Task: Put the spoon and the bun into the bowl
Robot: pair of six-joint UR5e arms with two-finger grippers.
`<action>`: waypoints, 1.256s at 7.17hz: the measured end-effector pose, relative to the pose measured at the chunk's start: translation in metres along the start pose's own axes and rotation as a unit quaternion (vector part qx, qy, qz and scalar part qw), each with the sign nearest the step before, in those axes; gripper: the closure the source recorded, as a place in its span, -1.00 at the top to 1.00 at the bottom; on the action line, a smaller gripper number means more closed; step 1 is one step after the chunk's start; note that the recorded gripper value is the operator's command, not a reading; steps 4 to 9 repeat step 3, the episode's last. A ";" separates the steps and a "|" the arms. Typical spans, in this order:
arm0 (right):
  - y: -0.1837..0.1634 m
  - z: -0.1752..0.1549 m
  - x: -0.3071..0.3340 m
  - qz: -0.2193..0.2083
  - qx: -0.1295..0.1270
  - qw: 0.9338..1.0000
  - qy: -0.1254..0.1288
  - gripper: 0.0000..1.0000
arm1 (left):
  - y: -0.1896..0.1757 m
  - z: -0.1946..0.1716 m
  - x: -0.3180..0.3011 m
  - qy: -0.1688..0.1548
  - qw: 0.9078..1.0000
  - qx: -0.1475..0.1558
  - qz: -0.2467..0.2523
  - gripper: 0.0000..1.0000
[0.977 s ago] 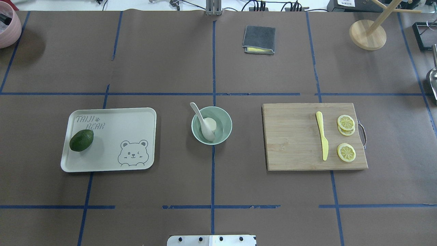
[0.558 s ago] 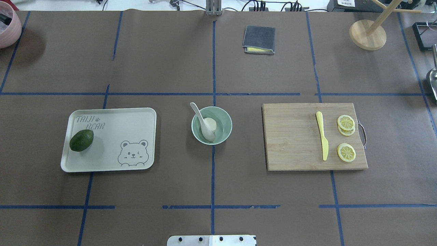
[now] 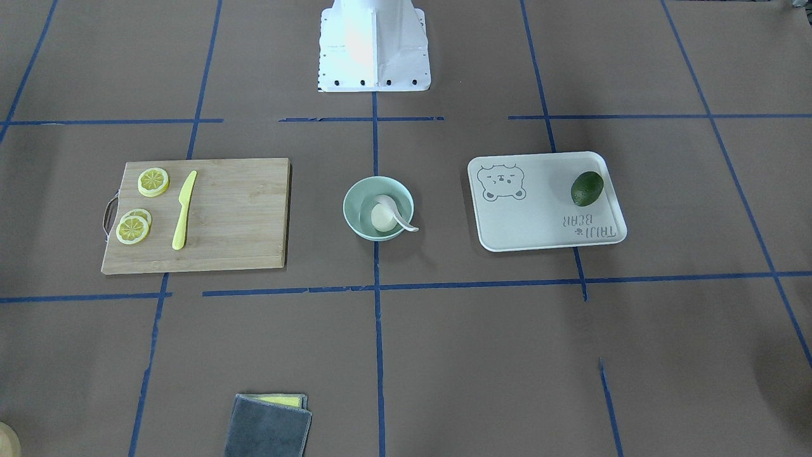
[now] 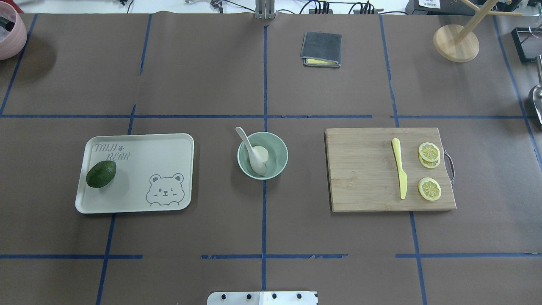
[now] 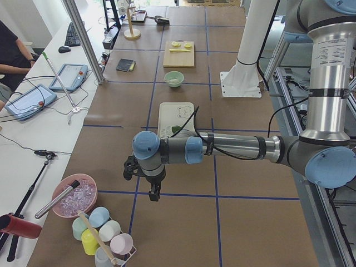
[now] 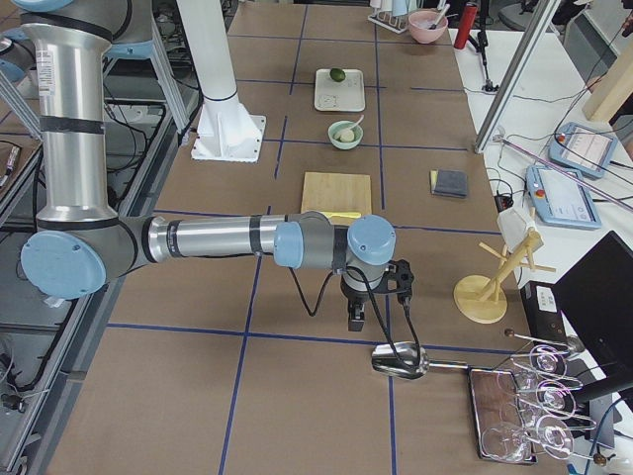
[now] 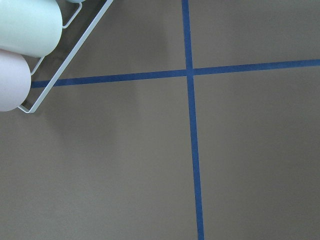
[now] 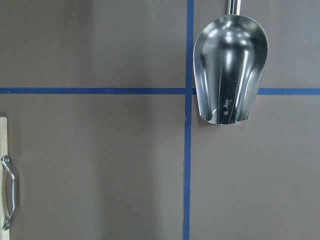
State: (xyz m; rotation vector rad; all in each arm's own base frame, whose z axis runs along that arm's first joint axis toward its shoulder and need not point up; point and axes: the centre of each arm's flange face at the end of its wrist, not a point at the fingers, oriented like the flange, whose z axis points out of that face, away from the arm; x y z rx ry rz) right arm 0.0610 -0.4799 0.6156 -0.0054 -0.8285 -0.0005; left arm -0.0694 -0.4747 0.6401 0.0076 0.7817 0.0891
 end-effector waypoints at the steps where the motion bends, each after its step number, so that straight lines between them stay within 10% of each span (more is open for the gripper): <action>1: 0.000 0.000 0.000 0.000 0.000 1.000 0.000 1.00 | 0.000 -0.001 0.001 0.000 1.000 0.001 0.001 1.00; 9: 0.000 -0.002 -0.002 -0.001 0.002 1.000 -0.001 1.00 | 0.000 -0.001 0.001 0.000 1.000 0.001 0.001 1.00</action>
